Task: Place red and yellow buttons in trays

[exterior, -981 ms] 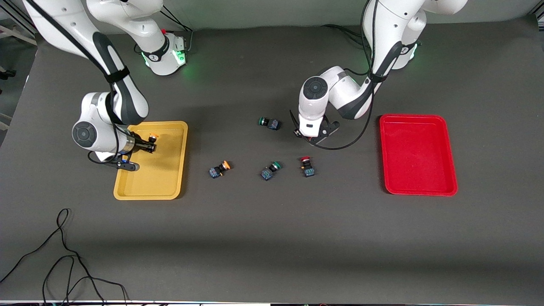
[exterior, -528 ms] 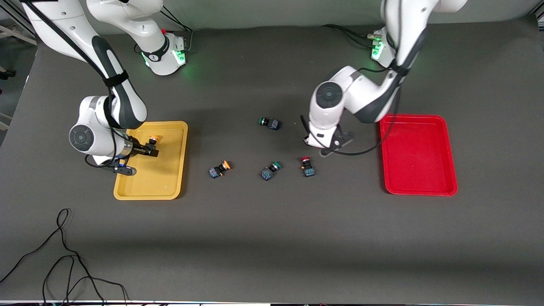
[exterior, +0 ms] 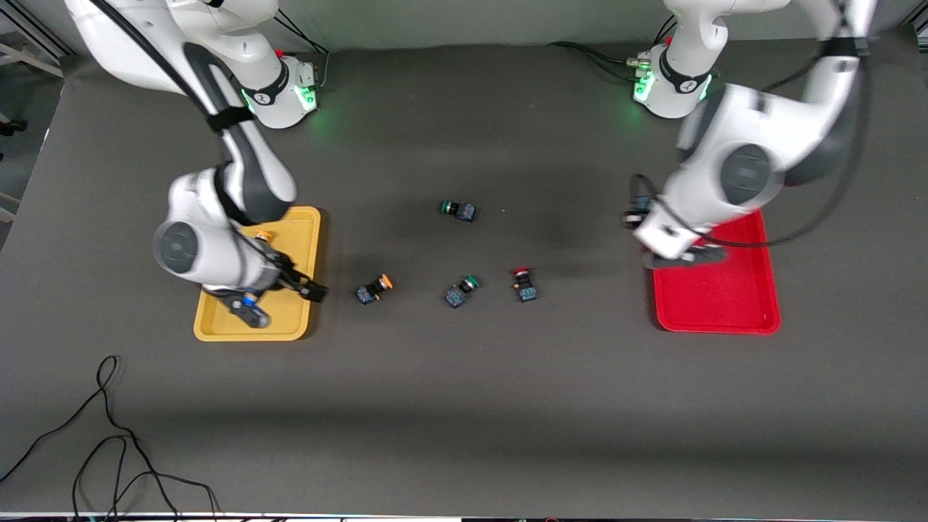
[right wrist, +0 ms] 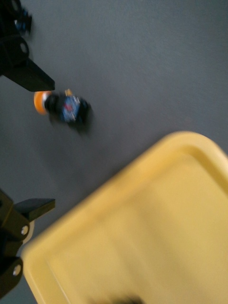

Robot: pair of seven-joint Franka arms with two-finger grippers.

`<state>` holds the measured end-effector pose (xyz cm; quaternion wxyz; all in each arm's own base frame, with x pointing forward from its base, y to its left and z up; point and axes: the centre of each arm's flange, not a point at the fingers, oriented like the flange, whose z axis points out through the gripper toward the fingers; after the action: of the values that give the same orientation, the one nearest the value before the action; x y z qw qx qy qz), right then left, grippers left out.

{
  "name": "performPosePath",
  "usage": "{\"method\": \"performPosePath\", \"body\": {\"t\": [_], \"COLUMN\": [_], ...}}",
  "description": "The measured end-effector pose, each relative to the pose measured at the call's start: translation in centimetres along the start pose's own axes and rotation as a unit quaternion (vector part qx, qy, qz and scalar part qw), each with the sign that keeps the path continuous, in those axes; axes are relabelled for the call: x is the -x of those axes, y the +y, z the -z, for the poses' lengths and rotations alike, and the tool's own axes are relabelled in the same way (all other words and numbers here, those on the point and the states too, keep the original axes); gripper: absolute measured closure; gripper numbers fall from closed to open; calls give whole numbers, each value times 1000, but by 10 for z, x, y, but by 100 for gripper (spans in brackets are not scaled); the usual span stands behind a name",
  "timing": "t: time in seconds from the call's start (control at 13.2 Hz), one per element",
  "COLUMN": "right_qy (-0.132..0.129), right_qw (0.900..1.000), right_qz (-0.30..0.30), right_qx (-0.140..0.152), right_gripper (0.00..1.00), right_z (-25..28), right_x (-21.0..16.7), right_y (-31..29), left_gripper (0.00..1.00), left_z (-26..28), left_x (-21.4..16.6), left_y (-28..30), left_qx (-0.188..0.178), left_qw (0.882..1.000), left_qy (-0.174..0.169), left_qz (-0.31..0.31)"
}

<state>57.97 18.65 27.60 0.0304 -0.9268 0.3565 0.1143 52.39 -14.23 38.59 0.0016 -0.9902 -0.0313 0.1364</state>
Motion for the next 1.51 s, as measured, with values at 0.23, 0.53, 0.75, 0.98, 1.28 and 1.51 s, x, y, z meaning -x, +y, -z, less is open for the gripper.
{"method": "performPosePath", "body": {"t": [0.23, 0.53, 0.75, 0.98, 1.28, 1.51], "right_qy": [-16, 3, 10, 24, 27, 29], "right_qw": [998, 997, 997, 997, 998, 998], "right_qz": [-61, -64, -64, -52, -48, -45], "right_qx": [13, 34, 33, 42, 42, 39], "right_gripper": [0, 0, 0, 4, 33, 53], "right_z": [-49, -102, -116, -119, -118, -116], "right_x": [27, 42, 34, 31, 30, 30], "right_y": [-44, -61, -59, -57, -58, -59], "left_gripper": [67, 67, 67, 39, 0, 0], "left_z": [-27, -118, -173, -174, -88, -14], "left_x": [-23, -45, -60, -66, -69, -53], "left_y": [-89, -108, -121, -127, -129, -93], "left_qx": [8, -1, -1, -3, -27, -15], "left_qw": [1000, 998, 998, 998, 999, 997], "left_qy": [0, 46, 51, 50, 34, 67], "left_qz": [-17, -33, -41, -38, -31, -32]}}
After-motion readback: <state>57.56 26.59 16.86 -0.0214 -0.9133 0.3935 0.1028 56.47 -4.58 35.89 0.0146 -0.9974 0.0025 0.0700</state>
